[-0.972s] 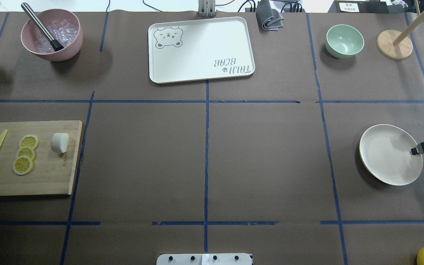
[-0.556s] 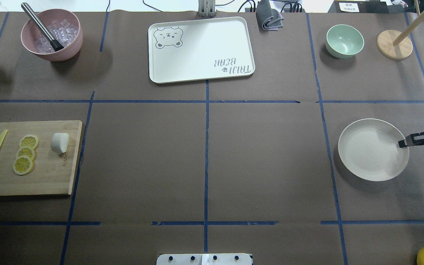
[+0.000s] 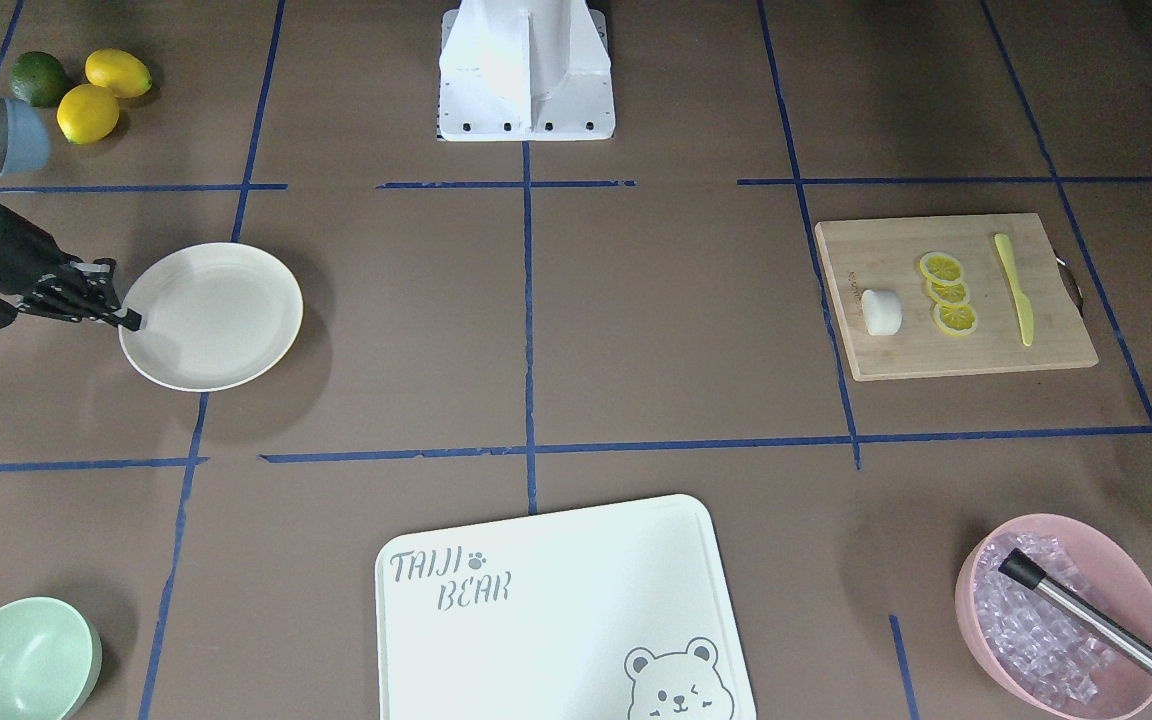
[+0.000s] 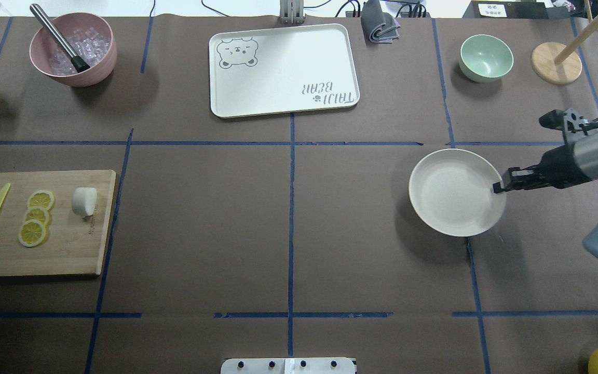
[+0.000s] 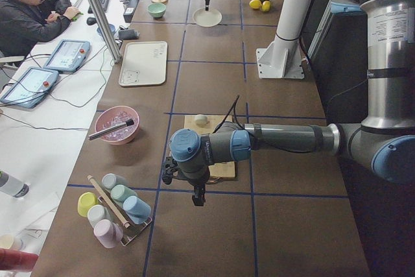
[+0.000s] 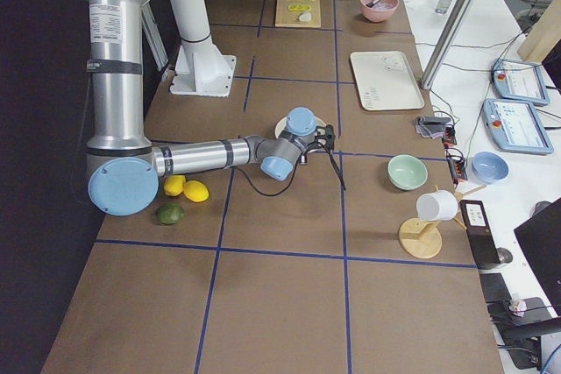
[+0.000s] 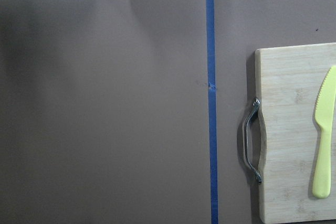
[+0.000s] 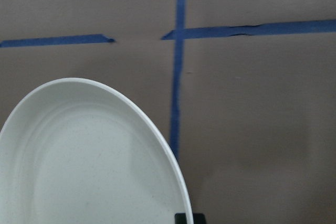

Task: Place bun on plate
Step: 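Grip the plate rim with the right gripper and slide it toward table center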

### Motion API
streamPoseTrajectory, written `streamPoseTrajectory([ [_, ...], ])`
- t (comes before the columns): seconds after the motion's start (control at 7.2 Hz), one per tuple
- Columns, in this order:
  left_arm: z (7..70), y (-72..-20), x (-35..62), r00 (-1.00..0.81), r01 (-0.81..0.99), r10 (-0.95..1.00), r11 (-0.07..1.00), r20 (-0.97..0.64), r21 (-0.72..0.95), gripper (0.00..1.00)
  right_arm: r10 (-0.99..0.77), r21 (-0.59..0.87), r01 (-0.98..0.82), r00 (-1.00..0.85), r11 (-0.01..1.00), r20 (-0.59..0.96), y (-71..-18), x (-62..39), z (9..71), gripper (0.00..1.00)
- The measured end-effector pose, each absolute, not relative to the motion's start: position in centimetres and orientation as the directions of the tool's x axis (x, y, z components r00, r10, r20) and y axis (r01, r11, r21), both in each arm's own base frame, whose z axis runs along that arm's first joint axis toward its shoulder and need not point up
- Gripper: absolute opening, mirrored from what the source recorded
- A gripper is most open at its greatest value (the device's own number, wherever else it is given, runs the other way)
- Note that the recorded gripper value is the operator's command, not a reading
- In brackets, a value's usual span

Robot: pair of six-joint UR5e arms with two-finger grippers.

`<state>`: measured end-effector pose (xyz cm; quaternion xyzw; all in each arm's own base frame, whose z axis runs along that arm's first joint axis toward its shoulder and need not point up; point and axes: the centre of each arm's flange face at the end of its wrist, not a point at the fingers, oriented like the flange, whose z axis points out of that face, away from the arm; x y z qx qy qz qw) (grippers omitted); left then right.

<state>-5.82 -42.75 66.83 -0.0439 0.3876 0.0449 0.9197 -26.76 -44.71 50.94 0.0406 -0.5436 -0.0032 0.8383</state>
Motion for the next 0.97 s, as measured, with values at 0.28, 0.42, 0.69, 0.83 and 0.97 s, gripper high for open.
streamPoseTrajectory([
  [0.28, 66.9, -42.7, -5.8, 0.695, -0.117, 0.047, 0.992, -0.717, -0.048, 1.00, 0.002, 0.024, -0.061, 0.390, 0.998, 0.921, -45.0, -35.1, 44.9, 0.07],
  [0.42, 66.9, -42.7, -5.8, 0.696, -0.117, 0.047, 0.992, -0.717, -0.049, 1.00, 0.028, 0.002, -0.075, 0.394, 0.997, 0.919, -45.4, -38.5, 41.7, 0.07],
  [0.69, 66.9, -42.7, -5.7, 0.696, -0.119, 0.047, 0.992, -0.717, -0.050, 1.00, 0.080, -0.041, -0.106, 0.399, 0.994, 0.914, -44.8, -45.4, 35.1, 0.08],
  [0.83, 66.9, -42.7, -5.6, 0.695, -0.123, 0.050, 0.991, -0.717, -0.050, 1.00, 0.099, -0.052, -0.123, 0.411, 0.991, 0.906, -43.9, -48.7, 32.1, 0.09],
  [0.97, 66.9, -42.8, -5.4, 0.694, -0.126, 0.052, 0.991, -0.718, -0.049, 1.00, 0.110, -0.057, -0.135, 0.426, 0.989, 0.898, -42.6, -51.3, 30.2, 0.27],
])
